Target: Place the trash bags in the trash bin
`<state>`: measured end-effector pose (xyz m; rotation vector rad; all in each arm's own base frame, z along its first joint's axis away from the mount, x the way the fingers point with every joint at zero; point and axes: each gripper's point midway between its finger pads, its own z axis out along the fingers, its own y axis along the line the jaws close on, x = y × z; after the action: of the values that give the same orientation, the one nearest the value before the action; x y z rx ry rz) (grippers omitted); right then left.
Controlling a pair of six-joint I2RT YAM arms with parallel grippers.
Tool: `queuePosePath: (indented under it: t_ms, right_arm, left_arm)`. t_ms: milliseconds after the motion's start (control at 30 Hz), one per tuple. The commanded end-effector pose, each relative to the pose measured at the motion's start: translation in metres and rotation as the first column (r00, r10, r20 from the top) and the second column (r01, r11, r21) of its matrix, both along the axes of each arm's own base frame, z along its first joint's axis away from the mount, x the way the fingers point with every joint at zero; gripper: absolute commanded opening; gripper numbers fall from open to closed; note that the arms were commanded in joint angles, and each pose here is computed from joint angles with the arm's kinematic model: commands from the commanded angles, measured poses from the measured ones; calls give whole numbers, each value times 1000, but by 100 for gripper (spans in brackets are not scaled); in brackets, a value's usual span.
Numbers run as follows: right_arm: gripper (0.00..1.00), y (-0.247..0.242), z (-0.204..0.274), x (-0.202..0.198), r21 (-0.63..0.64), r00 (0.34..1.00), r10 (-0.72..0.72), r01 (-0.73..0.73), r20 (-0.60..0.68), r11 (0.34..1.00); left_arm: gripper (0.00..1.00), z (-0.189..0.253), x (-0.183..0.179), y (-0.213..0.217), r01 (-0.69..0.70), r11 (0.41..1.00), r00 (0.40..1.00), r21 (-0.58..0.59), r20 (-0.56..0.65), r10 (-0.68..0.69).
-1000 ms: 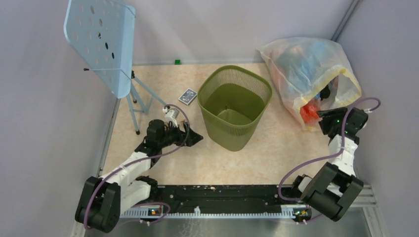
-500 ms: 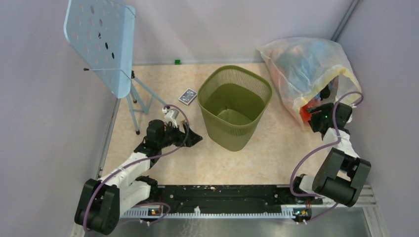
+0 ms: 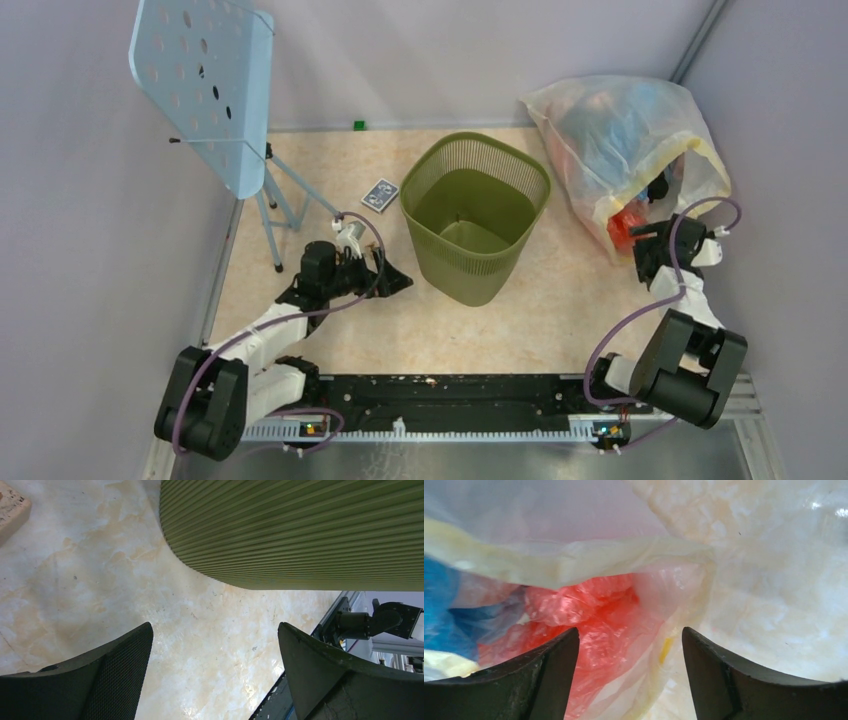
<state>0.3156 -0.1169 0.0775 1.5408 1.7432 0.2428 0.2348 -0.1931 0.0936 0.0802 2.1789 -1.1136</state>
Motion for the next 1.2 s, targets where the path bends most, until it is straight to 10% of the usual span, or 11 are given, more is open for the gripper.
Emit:
queuePosePath:
  t_ms: [0, 267, 400, 833, 1167]
  right_arm:
    - [72, -5, 11, 6, -47, 999, 15, -13, 43, 999]
    - [52, 15, 17, 37, 65, 986, 130, -137, 108, 988]
    - [0, 7, 47, 31, 5, 988, 105, -106, 109, 994]
    - [0, -15, 210, -42, -367, 963, 13, 91, 270, 926]
    - [0, 75, 307, -48, -557, 755, 538, -280, 375, 782]
  left_arm:
    - [99, 22, 9, -10, 26, 998, 998, -63, 57, -23]
    - [99, 18, 1, -18, 70, 990, 997, -121, 21, -68]
    - [99, 15, -1, -25, 96, 985, 995, -140, -20, -100]
    - [97, 4, -34, -23, -24, 978, 990, -205, -138, -5]
    - [95, 12, -44, -51, -7, 974, 993, -225, -115, -19]
